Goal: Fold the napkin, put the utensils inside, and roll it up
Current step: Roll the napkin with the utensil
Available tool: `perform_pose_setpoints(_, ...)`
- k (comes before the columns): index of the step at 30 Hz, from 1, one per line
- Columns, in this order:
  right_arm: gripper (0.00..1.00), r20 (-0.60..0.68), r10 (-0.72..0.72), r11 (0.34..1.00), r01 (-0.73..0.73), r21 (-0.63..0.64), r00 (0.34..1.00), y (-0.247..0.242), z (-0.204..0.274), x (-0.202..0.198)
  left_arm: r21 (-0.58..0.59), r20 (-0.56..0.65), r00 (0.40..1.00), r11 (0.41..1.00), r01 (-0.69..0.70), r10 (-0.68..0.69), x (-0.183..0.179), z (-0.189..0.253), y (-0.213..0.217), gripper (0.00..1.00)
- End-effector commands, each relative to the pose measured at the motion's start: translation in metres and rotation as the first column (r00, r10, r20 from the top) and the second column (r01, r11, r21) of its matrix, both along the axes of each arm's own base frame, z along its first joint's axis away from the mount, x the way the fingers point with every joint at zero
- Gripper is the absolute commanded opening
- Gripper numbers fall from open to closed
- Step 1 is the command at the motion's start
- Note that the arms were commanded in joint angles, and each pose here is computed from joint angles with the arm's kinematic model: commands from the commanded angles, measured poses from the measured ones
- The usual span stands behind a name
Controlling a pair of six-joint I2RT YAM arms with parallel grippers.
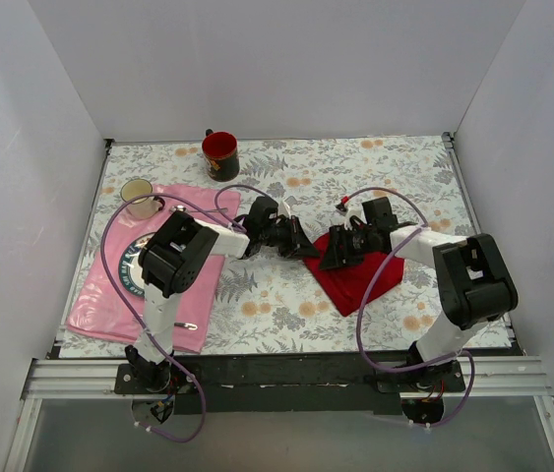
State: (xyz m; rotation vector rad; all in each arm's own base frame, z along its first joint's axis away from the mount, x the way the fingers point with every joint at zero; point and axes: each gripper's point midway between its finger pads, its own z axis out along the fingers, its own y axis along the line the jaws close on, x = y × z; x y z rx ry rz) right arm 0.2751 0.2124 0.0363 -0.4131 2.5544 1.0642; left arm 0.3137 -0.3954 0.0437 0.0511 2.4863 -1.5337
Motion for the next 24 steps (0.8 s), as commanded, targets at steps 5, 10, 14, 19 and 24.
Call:
perform_pose_setpoints(5, 0.70, 0.084, 0.061, 0.964, -0.037, -0.264, 0.995, -0.021, 0.014, -0.025, 0.062, -0.044, 0.999, 0.998, 0.023, -0.020, -0.007, -0.025, 0.003, 0.06)
perform_pose_setpoints(10, 0.71, 0.111, 0.080, 0.951, -0.042, -0.308, 0.991, -0.026, 0.015, -0.040, 0.056, -0.045, 0.999, 0.998, 0.031, -0.029, -0.008, -0.023, 0.001, 0.04)
perform_pose_setpoints(14, 0.69, 0.110, 0.063, 0.939, -0.022, -0.342, 0.992, -0.034, 0.008, -0.051, 0.048, -0.045, 0.998, 0.998, 0.041, -0.039, -0.008, -0.020, -0.002, 0.04)
perform_pose_setpoints(19, 0.52, 0.090, 0.044, 0.935, -0.009, -0.355, 0.995, -0.042, -0.001, -0.069, 0.048, -0.044, 0.998, 0.997, 0.053, -0.051, -0.007, -0.021, -0.004, 0.04)
perform_pose_setpoints(24, 0.31, 0.098, 0.008, 0.926, 0.030, -0.377, 0.995, -0.046, 0.003, -0.079, 0.049, -0.051, 0.997, 0.997, 0.060, -0.057, -0.008, -0.022, -0.003, 0.04)
